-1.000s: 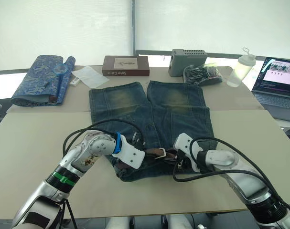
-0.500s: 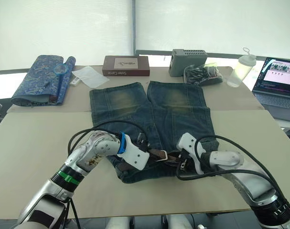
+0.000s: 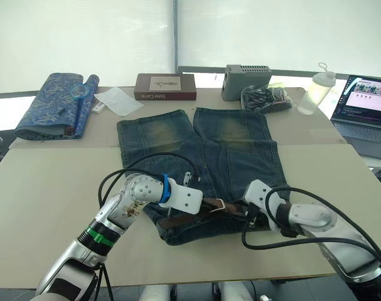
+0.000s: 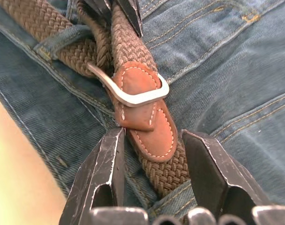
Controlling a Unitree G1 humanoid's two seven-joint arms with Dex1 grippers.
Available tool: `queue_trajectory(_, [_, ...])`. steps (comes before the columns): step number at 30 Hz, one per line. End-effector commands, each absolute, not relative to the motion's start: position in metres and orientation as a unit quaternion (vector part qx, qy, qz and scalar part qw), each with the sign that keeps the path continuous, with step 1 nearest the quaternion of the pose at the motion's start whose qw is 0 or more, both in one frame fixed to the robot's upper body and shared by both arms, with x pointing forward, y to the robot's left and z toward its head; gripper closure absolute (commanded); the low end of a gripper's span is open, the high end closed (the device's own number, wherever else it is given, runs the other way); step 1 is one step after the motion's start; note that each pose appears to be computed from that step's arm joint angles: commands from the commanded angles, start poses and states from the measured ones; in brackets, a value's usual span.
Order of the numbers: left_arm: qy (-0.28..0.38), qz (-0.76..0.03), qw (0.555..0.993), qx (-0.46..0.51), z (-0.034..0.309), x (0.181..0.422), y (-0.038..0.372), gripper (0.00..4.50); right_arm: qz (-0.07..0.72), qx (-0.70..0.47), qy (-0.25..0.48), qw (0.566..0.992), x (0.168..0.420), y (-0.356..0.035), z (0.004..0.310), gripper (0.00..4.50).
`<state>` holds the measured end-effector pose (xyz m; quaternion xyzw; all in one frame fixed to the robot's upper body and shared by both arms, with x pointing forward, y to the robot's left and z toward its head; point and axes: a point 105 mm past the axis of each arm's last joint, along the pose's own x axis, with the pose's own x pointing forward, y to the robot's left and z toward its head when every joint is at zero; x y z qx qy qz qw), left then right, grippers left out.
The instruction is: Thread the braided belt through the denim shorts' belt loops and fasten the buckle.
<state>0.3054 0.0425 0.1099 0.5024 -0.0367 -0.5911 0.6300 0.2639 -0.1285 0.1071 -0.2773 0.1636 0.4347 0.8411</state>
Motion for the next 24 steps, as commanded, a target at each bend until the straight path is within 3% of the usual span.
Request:
queue_trajectory(1, [-0.048, -0.598, 0.631, 0.491, 0.112, 0.301, 0.036, 4.50, 0.428, -0.303, 0.123, 0.843, 0.267, -0.124, 0.119, 2.37])
queue_trajectory(12, [-0.033, -0.591, 0.652, 0.474, 0.111, 0.303, 0.040, 4.50, 0.425, -0.302, 0.065, 0.851, 0.268, -0.118, 0.133, 2.37])
queue_trajectory(16, [-0.019, -0.583, 0.667, 0.464, 0.112, 0.306, 0.044, 4.50, 0.411, -0.316, 0.110, 0.848, 0.268, -0.135, 0.121, 2.37])
queue_trajectory(20, [-0.017, -0.579, 0.672, 0.460, 0.116, 0.305, 0.043, 4.50, 0.420, -0.281, 0.200, 0.839, 0.253, -0.149, 0.101, 2.37])
queue_trajectory(24, [-0.008, -0.577, 0.679, 0.454, 0.116, 0.306, 0.044, 4.50, 0.414, -0.306, 0.217, 0.829, 0.260, -0.154, 0.092, 3.55])
